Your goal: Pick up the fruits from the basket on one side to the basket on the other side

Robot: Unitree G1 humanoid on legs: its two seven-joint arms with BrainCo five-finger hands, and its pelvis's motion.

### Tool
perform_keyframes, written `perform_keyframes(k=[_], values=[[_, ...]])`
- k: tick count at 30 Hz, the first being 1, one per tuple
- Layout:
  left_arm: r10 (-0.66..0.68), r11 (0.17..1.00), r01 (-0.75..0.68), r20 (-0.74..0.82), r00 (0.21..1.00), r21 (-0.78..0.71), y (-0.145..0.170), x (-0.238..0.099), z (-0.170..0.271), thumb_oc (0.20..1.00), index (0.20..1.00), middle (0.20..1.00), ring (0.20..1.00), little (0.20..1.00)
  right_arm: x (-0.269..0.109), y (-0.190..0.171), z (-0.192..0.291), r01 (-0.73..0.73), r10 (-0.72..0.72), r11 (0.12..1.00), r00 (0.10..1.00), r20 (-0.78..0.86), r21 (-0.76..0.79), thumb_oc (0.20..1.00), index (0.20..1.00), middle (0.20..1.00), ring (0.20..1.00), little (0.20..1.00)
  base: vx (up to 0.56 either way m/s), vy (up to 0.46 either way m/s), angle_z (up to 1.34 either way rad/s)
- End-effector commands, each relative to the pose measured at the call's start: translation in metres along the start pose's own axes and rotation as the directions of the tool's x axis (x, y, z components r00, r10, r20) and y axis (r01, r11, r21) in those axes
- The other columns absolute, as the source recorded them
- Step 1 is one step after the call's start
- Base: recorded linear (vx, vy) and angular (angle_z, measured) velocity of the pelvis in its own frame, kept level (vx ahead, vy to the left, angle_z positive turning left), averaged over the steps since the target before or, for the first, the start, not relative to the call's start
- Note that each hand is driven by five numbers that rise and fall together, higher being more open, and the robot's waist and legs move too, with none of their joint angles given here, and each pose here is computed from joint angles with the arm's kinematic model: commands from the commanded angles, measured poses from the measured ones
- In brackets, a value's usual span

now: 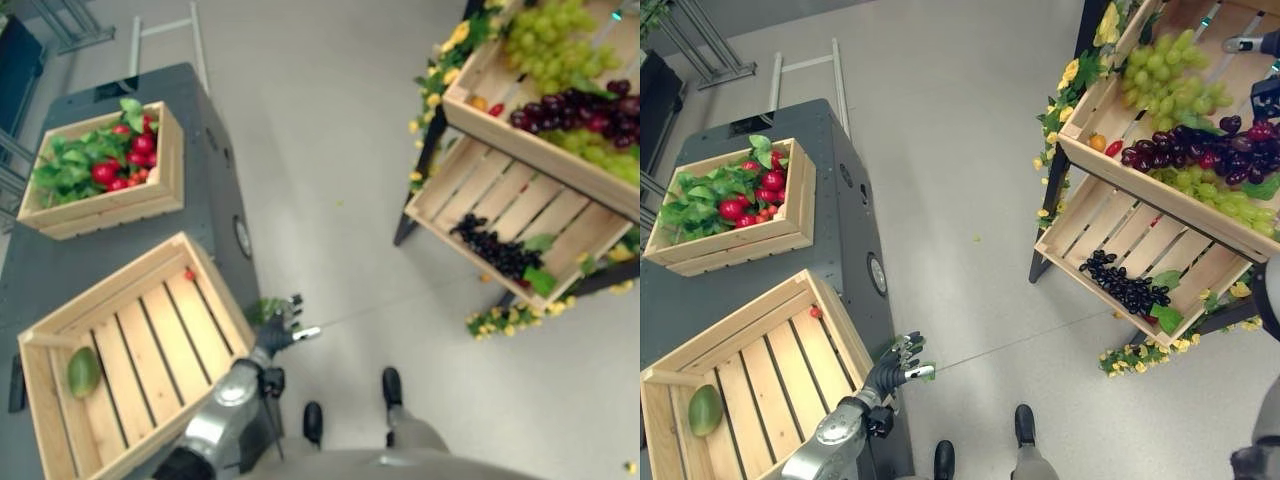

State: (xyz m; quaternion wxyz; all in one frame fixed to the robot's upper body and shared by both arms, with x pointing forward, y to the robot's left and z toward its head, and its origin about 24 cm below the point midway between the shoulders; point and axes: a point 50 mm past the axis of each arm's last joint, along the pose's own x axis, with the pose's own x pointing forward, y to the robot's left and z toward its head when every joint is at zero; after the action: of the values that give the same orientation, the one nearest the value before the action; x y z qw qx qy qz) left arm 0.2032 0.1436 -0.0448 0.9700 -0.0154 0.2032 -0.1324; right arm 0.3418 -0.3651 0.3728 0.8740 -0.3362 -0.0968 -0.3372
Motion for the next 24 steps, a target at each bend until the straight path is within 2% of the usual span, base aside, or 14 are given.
perform_keyframes(k=[1, 4, 6, 11, 14, 15, 16, 18, 20, 24], values=[[-0.018, 1.000, 0.016, 0.102, 0.995, 0.023, 0.006, -0.001, 0.023, 1.000, 1.000, 1.000, 1.000, 1.000, 0.003, -0.033, 0.005, 0.105, -0.107, 0.968, 0.994, 0.006, -0.227, 1.000, 1.000, 1.000, 1.000, 1.000, -0.08, 0.019, 0.07], [-0.019, 0.999, 0.014, 0.108, 0.994, 0.042, 0.010, -0.005, 0.026, 1.000, 1.000, 1.000, 1.000, 1.000, 0.004, -0.035, 0.010, 0.081, -0.094, 0.843, 0.996, 0.003, -0.532, 1.000, 1.000, 1.000, 1.000, 1.000, -0.06, 0.020, 0.05], [-0.024, 0.999, 0.020, 0.108, 0.994, 0.045, 0.010, -0.005, 0.026, 1.000, 1.000, 1.000, 1.000, 1.000, 0.004, -0.034, 0.010, 0.052, -0.072, 0.804, 0.997, -0.010, -0.592, 1.000, 1.000, 1.000, 1.000, 1.000, 0.00, 0.000, 0.00], [-0.035, 0.999, 0.031, 0.100, 0.994, 0.038, 0.007, -0.004, 0.025, 1.000, 1.000, 1.000, 1.000, 1.000, 0.004, -0.025, 0.004, 0.024, -0.047, 0.837, 0.999, -0.027, -0.547, 1.000, 1.000, 1.000, 1.000, 1.000, -0.01, 0.002, 0.03], [-0.029, 0.999, 0.026, 0.111, 0.993, 0.025, 0.007, -0.002, 0.027, 1.000, 1.000, 1.000, 1.000, 1.000, 0.002, -0.016, 0.000, 0.016, -0.020, 0.910, 1.000, -0.006, -0.415, 1.000, 1.000, 1.000, 1.000, 1.000, -0.01, 0.003, 0.03], [-0.029, 0.999, 0.026, 0.110, 0.993, 0.026, 0.007, -0.002, 0.027, 1.000, 1.000, 1.000, 1.000, 1.000, 0.002, -0.016, 0.000, 0.015, -0.020, 0.910, 1.000, -0.007, -0.414, 1.000, 1.000, 1.000, 1.000, 1.000, 0.00, 0.000, 0.00], [-0.017, 1.000, 0.016, 0.114, 0.993, 0.010, 0.007, -0.001, 0.026, 1.000, 1.000, 1.000, 1.000, 1.000, 0.001, -0.007, 0.000, 0.000, 0.011, 0.955, 0.999, 0.033, -0.295, 1.000, 1.000, 1.000, 1.000, 1.000, 0.00, 0.000, 0.00], [-0.005, 1.000, 0.006, 0.122, 0.993, -0.003, 0.006, 0.001, 0.027, 1.000, 1.000, 1.000, 1.000, 1.000, -0.004, 0.003, 0.003, -0.036, 0.056, 0.985, 0.992, 0.115, -0.171, 1.000, 1.000, 1.000, 1.000, 1.000, 0.00, 0.000, 0.00], [0.014, 1.000, -0.011, 0.123, 0.992, -0.028, 0.005, 0.003, 0.025, 1.000, 1.000, 1.000, 1.000, 1.000, -0.017, 0.018, 0.003, -0.107, 0.110, 0.994, 0.969, 0.223, -0.026, 1.000, 1.000, 1.000, 1.000, 1.000, 0.00, 0.000, 0.00], [0.055, 0.998, -0.052, 0.094, 0.994, -0.029, 0.012, 0.003, 0.018, 1.000, 1.000, 1.000, 1.000, 1.000, -0.048, 0.037, -0.023, -0.208, 0.149, 0.963, 0.941, 0.305, 0.172, 1.000, 1.000, 1.000, 1.000, 1.000, 0.00, -0.003, 0.01]])
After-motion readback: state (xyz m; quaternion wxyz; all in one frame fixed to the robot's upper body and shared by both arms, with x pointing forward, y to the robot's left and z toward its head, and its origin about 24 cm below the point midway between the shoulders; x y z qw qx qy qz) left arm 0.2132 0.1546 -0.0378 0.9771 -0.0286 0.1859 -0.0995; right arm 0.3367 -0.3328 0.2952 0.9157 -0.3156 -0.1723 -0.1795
